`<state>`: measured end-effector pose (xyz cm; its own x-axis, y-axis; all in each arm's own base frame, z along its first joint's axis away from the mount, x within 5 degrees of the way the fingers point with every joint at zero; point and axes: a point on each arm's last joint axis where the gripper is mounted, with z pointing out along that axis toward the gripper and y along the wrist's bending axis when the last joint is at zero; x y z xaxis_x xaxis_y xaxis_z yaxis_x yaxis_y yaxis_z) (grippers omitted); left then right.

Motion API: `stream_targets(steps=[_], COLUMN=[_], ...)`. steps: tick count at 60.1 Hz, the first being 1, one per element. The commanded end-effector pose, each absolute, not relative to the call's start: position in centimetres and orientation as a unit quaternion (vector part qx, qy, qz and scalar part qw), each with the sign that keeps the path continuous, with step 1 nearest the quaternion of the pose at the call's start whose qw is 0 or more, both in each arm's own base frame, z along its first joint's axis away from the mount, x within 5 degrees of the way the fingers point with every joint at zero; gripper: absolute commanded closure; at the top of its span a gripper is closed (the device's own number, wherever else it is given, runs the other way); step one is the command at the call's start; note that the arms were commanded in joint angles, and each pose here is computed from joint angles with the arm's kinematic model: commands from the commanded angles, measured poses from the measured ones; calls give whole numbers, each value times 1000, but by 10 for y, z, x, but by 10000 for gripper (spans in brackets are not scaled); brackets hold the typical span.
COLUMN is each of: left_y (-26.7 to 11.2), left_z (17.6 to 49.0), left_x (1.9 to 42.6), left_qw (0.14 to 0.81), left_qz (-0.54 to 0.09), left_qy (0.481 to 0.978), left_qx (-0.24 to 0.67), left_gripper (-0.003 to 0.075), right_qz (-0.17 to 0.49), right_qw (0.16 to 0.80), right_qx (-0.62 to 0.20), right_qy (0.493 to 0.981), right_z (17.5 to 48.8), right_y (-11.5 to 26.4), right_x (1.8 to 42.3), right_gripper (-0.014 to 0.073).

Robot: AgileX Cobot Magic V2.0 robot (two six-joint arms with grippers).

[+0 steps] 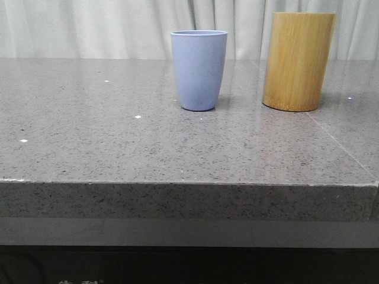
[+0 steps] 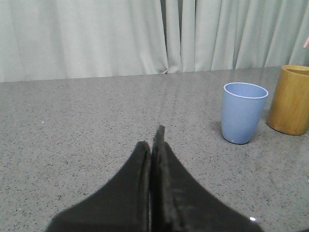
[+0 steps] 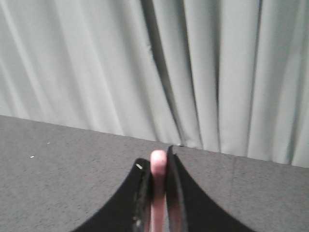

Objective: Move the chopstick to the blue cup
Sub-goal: 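Carry the pink stick with the right gripper over the blue cup, then lower the pink stick into the blue cup and open the right gripper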

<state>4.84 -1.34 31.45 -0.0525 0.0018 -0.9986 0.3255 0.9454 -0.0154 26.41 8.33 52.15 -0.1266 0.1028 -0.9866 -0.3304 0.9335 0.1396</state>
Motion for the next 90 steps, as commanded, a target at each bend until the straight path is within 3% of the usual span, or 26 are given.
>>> stream_targets(steps=[1,12,21,78,90], left_y=[-15,-15,-15,-15,-15], left_z=[329,329,329,329,329], left_x=[48,48,48,48,48], left_qw=[710,710,710,710,710], left_qz=[-136,-136,-136,-136,-136], left_qy=[682,682,682,682,682], left_qx=[110,110,110,110,110], left_gripper=[739,739,739,739,739], right_qz=[192,228,216,178,176], right_qw=[703,682,658,593,582], right_qx=[-93,-139,-164,-187,-190], right_qy=[678,681,702,762,771], right_z=[546,531,508,440,438], right_y=[95,137,159,190,190], right_x=[248,258,280,339,338], right_gripper=[582,582,582,575,451])
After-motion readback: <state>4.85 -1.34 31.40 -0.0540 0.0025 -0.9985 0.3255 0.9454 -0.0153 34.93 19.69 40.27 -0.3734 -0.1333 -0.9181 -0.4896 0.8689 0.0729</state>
